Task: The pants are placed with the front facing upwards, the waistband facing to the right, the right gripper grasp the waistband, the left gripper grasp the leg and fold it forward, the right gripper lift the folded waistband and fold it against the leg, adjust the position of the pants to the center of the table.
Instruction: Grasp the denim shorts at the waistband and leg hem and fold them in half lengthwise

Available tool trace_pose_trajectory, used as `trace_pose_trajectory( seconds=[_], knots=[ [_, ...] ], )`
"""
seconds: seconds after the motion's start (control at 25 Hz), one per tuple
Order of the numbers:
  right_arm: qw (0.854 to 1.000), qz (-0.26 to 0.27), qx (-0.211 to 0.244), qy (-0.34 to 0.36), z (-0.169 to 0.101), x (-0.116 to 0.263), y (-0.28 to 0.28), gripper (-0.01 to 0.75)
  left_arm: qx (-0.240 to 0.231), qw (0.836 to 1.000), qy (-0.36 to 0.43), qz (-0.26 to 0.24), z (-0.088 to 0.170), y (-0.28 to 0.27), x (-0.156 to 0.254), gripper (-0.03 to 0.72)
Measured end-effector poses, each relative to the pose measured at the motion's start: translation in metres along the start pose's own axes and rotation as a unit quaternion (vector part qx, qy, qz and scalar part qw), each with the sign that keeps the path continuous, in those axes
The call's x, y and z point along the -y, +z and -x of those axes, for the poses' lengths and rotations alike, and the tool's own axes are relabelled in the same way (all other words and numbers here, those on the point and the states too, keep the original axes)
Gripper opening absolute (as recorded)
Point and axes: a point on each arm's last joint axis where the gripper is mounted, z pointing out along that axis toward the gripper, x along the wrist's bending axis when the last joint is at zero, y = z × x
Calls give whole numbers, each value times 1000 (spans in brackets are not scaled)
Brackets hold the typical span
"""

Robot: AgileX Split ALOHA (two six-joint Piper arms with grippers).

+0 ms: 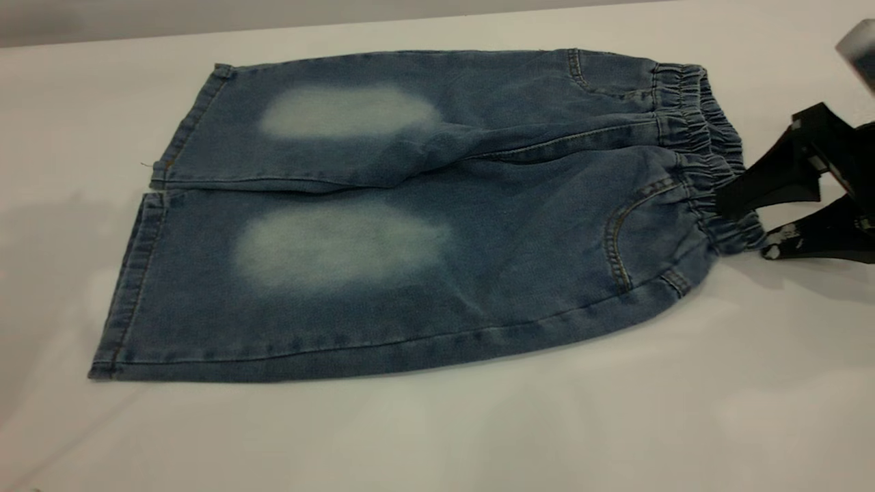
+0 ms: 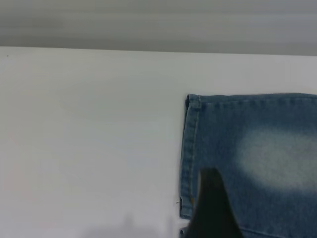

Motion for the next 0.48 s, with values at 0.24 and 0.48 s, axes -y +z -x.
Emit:
trace_pose_trajectory(
  seconds=[0.24,0.48],
  knots=[
    [1000,-1,21,6,3,0,0,496,0,1000,0,1,0,0,0,443],
    [999,1,35,11,5,0,0,489,0,1000,0,1,0,0,0,443]
  ],
)
